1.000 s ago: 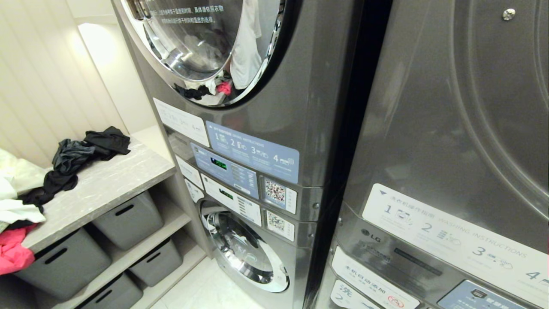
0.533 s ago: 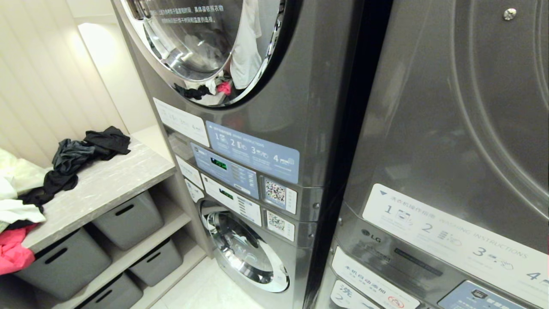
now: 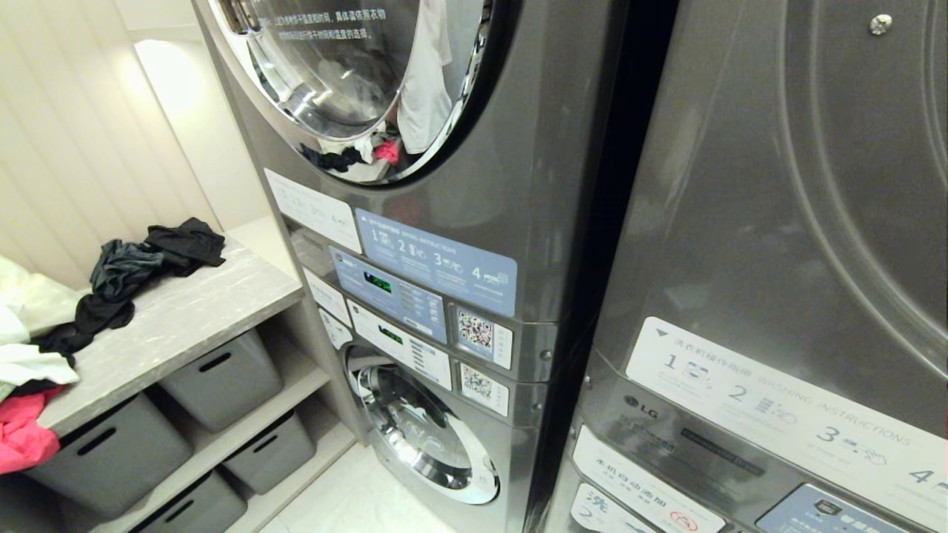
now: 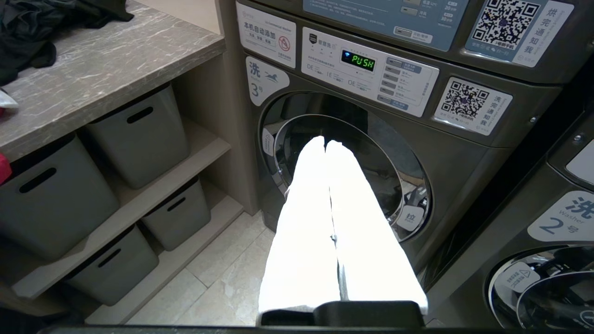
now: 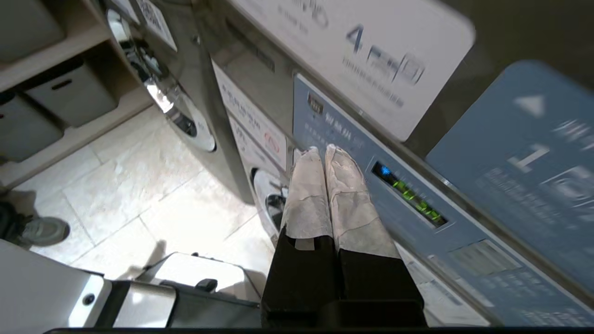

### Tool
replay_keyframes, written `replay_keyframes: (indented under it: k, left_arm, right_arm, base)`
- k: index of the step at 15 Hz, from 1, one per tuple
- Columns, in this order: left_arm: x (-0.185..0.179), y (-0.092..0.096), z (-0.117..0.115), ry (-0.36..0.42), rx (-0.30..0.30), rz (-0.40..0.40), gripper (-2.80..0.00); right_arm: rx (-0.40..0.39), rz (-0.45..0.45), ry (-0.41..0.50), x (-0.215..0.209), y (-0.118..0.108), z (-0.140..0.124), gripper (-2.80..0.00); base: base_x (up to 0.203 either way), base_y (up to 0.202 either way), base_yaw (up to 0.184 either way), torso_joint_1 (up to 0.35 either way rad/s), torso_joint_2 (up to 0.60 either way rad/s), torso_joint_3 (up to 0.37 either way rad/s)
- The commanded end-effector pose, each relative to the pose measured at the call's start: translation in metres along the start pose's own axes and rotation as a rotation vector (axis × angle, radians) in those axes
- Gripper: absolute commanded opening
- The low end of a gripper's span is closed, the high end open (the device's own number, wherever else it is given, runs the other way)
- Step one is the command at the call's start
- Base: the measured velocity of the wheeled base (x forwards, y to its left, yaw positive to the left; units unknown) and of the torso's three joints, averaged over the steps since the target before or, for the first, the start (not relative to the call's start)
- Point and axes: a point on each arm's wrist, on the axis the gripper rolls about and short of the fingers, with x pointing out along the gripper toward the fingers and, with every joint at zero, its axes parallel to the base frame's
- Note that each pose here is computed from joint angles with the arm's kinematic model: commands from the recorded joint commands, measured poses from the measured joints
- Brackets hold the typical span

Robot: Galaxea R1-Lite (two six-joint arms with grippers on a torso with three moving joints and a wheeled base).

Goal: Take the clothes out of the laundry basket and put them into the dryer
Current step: Put the clothes in the dryer

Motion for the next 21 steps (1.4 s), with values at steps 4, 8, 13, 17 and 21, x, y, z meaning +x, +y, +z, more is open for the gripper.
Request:
replay_keyframes:
  k: [4, 8, 13, 17, 21]
  left_arm:
    - [0.000, 0.000, 0.000, 0.000, 0.000, 0.000, -2.80]
    - [0.000, 0.000, 0.000, 0.000, -0.001, 0.000, -2.80]
    - [0.000, 0.000, 0.000, 0.000, 0.000, 0.000, -2.80]
    - [0.000, 0.000, 0.000, 0.000, -0.001, 0.000, -2.80]
    - [0.000, 0.000, 0.000, 0.000, -0.003, 0.000, -2.80]
  right_arm:
    - [0.000, 0.007, 0.027, 0.034, -0.005, -0.034, -2.80]
    - [-0.046, -0.024, -0.117, 0.060, -0.009, -0.060, -2.80]
    - [-0.060, -0.074, -0.157, 0.062, -0.010, -0.061, -2.80]
    - [0.010, -0.247, 0.001, 0.063, -0.013, -0.076, -2.80]
    - [0.046, -0.242, 0.021, 0.063, -0.012, -0.079, -2.80]
  base:
    - [0.000, 0.000, 0.000, 0.000, 0.00, 0.000]
    - [0.000, 0.000, 0.000, 0.000, 0.00, 0.000]
    - [0.000, 0.000, 0.000, 0.000, 0.00, 0.000]
    - [0.000, 0.000, 0.000, 0.000, 0.00, 0.000]
    - [0.000, 0.000, 0.000, 0.000, 0.00, 0.000]
